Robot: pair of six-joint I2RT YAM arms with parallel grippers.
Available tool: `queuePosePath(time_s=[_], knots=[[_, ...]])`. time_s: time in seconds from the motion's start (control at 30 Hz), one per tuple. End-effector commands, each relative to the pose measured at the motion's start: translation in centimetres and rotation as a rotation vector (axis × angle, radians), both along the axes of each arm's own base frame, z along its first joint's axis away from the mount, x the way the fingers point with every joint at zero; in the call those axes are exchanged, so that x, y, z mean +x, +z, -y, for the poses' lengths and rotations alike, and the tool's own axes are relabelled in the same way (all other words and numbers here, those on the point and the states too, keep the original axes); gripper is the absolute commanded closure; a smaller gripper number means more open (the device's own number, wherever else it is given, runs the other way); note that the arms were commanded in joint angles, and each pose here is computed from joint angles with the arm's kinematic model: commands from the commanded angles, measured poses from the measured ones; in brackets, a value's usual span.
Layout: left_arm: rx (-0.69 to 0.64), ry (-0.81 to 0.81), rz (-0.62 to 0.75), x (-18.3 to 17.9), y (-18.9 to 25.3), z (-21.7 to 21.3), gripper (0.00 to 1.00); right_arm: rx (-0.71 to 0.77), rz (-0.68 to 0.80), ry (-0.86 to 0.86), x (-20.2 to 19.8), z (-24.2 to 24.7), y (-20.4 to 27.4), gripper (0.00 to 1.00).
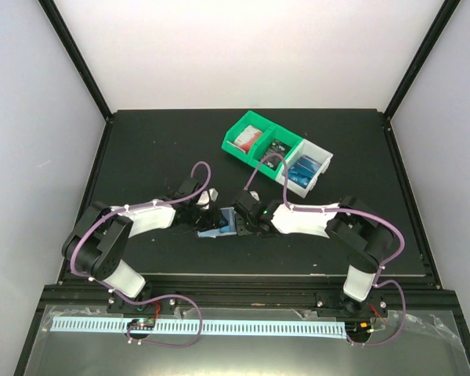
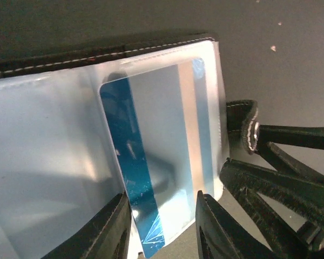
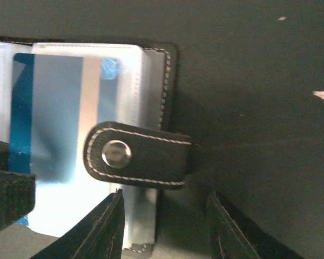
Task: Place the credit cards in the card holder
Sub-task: Insert the credit card into the card holder, then close the card holder at the center of the board.
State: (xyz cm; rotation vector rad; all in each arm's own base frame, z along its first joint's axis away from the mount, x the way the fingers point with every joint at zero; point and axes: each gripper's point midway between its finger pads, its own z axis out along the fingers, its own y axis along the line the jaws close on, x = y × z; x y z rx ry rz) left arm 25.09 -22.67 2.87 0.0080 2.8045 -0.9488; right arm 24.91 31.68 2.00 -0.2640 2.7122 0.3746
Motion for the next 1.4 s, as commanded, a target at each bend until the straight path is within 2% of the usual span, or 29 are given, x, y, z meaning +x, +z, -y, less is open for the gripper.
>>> queuePosePath(time_s=[0.0, 0.13, 0.23, 0.47, 0.67, 0.93, 1.2, 1.37], knots=[[-0.081, -0.071, 0.054, 1.0, 2.0, 2.1, 0.63, -0.007, 0.060, -0.053, 0.8, 1.5, 1.8, 0.55], [-0.132, -0.095, 0.048, 0.8, 2.6, 2.9, 0.56, 0.005, 0.089, -0.064, 1.1, 1.7, 3.0, 0.51], [-0.111, -0.083, 0.057, 0.9, 2.9, 2.5, 0.50, 0.011, 0.094, -0.062, 1.2, 1.5, 3.2, 0.50], [0.065, -0.003, 0.140, 1.2, 3.6, -1.0, 0.33, 0.023, 0.094, -0.020, 1.8, 0.1, 2.9, 0.47], [0.288, 0.166, 0.191, 1.5, 3.4, -6.4, 0.20, -0.070, 0.114, -0.045, 3.1, 0.4, 2.2, 0.46], [0.308, 0.195, 0.105, 0.3, 0.9, -7.9, 0.18, -0.194, 0.187, -0.092, 5.1, 1.5, 2.7, 0.49], [0.260, 0.208, 0.064, -0.3, -0.1, -8.0, 0.18, -0.276, 0.182, -0.099, 5.2, 2.5, 2.6, 0.70], [0.237, 0.214, 0.058, -0.4, -0.2, -7.9, 0.18, -0.280, 0.137, -0.066, 4.7, 2.1, 1.8, 0.74]])
